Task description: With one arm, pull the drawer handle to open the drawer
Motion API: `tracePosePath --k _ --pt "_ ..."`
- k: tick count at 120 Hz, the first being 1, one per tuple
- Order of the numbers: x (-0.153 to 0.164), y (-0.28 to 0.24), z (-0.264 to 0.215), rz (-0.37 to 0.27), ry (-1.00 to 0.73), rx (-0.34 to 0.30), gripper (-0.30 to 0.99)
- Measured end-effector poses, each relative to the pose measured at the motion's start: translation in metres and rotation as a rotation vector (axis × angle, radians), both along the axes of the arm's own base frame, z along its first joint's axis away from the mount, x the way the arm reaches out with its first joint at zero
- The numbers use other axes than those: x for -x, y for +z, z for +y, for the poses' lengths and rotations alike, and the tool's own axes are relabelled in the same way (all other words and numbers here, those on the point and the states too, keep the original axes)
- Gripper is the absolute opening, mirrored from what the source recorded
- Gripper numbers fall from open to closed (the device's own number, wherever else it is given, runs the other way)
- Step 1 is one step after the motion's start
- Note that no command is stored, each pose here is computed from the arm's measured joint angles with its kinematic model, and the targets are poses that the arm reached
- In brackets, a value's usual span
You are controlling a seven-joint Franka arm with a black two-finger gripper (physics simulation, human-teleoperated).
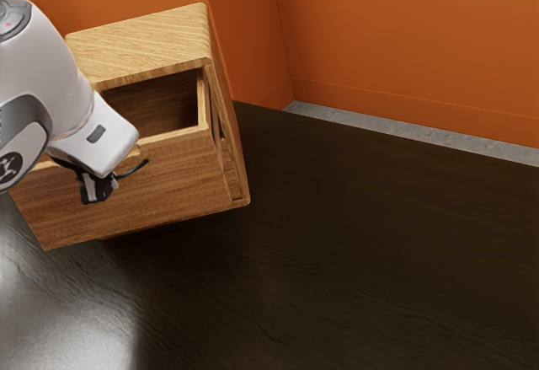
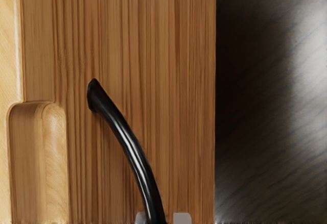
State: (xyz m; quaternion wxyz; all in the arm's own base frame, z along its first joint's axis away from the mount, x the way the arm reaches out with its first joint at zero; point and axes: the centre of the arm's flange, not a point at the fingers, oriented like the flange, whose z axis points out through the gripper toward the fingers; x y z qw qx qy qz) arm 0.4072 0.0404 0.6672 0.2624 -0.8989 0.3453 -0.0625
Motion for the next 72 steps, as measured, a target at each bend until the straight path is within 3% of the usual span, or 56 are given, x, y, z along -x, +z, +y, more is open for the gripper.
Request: tracePosePath --k 40,72 --pt "0.019 0.0 -0.021 -0.017 0.026 -0.017 -0.09" --pt "0.018 -0.002 -0.022 -0.013 0.045 -0.001 0.07"
